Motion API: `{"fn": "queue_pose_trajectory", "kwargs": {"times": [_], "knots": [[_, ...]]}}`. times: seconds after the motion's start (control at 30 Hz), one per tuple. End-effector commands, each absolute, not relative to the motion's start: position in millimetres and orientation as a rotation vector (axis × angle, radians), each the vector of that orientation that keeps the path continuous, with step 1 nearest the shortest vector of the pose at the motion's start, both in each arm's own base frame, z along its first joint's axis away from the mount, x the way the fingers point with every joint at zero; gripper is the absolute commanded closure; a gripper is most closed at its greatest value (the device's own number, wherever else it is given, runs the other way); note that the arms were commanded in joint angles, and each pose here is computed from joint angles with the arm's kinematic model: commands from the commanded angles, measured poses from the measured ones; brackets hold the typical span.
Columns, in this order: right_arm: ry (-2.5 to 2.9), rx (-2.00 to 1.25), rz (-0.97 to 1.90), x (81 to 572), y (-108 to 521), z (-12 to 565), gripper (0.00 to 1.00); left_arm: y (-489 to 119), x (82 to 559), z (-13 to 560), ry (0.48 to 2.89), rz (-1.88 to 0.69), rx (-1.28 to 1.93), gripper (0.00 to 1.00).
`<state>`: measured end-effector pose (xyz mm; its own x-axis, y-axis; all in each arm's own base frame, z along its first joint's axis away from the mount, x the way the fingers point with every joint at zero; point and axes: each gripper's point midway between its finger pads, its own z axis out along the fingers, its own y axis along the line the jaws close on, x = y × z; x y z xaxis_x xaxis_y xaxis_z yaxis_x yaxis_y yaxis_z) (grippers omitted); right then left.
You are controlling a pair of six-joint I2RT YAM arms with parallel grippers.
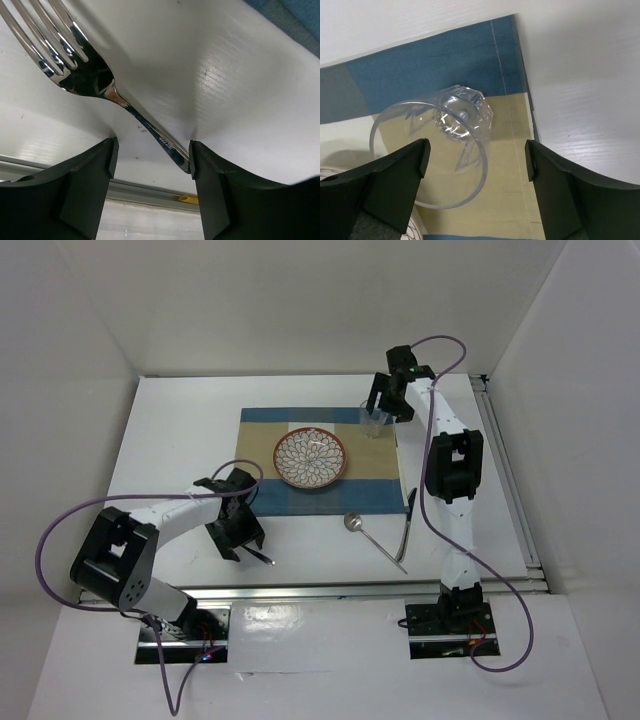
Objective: Set the dinner table for one person
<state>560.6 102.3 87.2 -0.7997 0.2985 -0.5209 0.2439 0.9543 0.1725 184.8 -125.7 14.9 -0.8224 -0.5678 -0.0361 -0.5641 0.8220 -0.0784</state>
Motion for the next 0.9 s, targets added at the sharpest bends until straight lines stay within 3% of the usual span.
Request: {"fn": "queue_pose_trajectory", "kwargs": {"times": [0.0,0.07,0.27,0.3,0.57,0.87], "knots": [[2.442,0.360,0.216,573,110,123,0.10,-125,189,14,2.916,-0.074,-0.943,0.26],[2.416,0.339,0.208,567,118,141,0.00,-124,193,11,2.913,-0.054,-0.942,0.30],[2.355,0.321,0.215,538,119,183,0.00,-118,199,5,2.886,0.018,-0.975,0.48],[2.290,0.311,0.252,534,120,211,0.00,-119,199,5,2.882,0.018,-0.988,0.50],[2.267,0.255,0.293,483,128,240,0.00,-112,188,27,2.830,-0.014,-1.022,1.00],[2.332,0.177,0.442,400,139,218,0.00,-88,169,66,2.679,-0.064,-1.026,1.00]]}}
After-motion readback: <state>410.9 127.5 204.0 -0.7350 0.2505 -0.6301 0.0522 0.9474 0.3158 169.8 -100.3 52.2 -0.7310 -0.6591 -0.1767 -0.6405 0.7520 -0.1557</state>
